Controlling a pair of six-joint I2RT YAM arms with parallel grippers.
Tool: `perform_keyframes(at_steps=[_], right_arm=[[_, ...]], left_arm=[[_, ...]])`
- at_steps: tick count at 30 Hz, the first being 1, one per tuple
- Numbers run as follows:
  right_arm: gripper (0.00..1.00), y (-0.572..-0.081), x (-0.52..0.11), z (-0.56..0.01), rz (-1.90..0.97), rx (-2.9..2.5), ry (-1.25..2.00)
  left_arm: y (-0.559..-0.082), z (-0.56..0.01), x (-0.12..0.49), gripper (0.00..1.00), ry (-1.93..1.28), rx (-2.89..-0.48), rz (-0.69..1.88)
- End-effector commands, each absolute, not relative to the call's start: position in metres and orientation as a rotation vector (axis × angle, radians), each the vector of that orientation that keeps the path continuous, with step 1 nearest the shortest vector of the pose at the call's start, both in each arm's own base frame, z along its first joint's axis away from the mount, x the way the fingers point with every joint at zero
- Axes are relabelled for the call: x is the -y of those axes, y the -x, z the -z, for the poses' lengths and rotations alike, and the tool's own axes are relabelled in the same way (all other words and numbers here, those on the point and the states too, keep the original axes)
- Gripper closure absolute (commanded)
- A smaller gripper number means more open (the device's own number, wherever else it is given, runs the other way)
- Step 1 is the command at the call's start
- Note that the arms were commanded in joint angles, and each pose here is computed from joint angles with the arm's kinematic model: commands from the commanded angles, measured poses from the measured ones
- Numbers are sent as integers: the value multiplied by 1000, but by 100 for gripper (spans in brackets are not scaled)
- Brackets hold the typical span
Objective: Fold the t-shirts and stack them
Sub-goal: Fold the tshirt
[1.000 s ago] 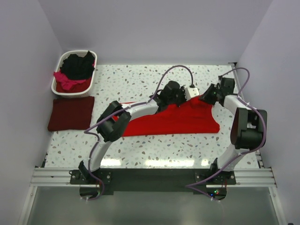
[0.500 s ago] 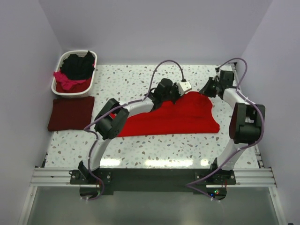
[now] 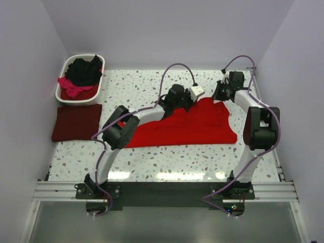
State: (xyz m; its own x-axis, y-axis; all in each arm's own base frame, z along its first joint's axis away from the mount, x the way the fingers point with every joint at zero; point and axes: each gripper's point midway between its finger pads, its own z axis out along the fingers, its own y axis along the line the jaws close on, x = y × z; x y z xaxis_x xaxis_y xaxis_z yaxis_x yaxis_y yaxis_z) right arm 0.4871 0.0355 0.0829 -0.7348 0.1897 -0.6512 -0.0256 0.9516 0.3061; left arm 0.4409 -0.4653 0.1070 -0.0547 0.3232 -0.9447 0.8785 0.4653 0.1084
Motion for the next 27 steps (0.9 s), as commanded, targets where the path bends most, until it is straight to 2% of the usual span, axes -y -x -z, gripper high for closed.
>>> perform_keyframes(at_steps=[1, 17, 21, 27], right_arm=[[100, -501, -27, -99, -277, -2316, -31], [99, -521, -31, -132, -236, -2204, 37], [98, -526, -49, -139, -256, -2189, 76], [98, -532, -55, -133, -251, -2197, 91]], left_arm=[[-444, -108, 468, 100, -1023, -1604, 673], [-451, -116, 454, 100, -940, -1632, 696], [-452, -116, 452, 100, -928, -1639, 691], [-457, -119, 444, 100, -885, -1647, 692]])
